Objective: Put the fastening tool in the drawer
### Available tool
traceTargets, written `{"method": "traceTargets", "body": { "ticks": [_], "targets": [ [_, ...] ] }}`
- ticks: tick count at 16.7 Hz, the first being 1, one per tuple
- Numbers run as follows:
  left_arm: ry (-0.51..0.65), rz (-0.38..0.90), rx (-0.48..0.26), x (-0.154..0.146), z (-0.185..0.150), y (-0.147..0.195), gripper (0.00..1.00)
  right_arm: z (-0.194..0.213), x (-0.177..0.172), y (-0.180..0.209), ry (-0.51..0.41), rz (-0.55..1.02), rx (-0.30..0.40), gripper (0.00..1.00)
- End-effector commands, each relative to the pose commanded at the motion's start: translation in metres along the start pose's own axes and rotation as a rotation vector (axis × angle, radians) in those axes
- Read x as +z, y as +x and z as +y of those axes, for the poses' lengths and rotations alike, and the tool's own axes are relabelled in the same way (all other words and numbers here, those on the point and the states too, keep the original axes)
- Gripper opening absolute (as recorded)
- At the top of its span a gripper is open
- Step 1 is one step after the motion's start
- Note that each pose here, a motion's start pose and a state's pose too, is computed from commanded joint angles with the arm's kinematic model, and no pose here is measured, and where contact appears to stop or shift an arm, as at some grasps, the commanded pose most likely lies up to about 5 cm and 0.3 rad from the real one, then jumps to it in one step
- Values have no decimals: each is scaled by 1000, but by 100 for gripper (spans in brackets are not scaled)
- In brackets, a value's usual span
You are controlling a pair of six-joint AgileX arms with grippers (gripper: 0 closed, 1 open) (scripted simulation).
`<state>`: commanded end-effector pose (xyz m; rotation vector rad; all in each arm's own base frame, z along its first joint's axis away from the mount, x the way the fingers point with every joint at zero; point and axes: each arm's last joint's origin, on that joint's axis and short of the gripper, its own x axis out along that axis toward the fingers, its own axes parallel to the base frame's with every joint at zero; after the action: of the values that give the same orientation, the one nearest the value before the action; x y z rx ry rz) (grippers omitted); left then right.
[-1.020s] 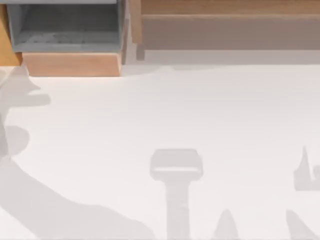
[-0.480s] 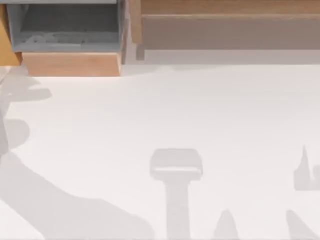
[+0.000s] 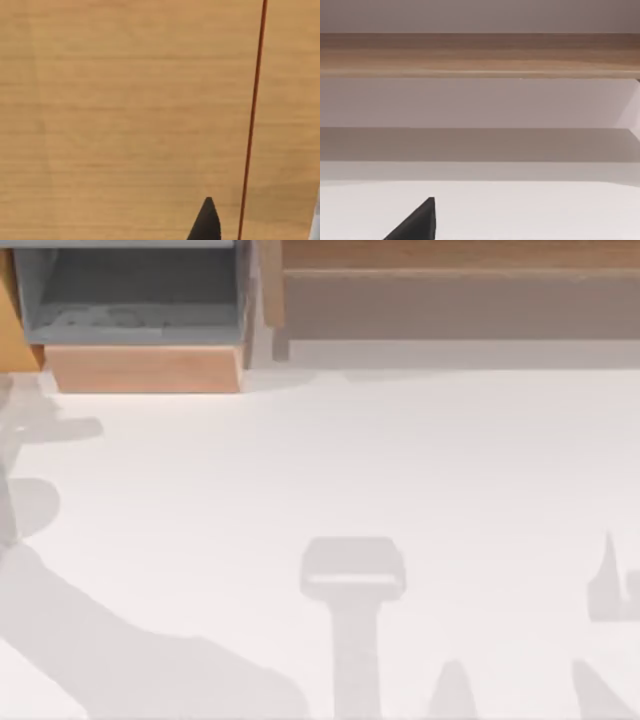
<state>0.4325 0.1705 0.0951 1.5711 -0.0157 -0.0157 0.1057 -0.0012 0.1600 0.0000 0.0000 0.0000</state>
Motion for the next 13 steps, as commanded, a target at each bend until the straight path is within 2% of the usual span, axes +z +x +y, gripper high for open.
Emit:
{"method": "traceTargets", "body": {
  "ticks": [3,4,13],
  "targets": [
    [0,0,0,0,0,0,2,0,0,0,0,0,0,100],
    [0,0,0,0,0,0,0,0,0,0,0,0,0,100],
    [-13,5,-17,-2,-5,-2,0,0,0,0,0,0,0,100]
  ]
}}
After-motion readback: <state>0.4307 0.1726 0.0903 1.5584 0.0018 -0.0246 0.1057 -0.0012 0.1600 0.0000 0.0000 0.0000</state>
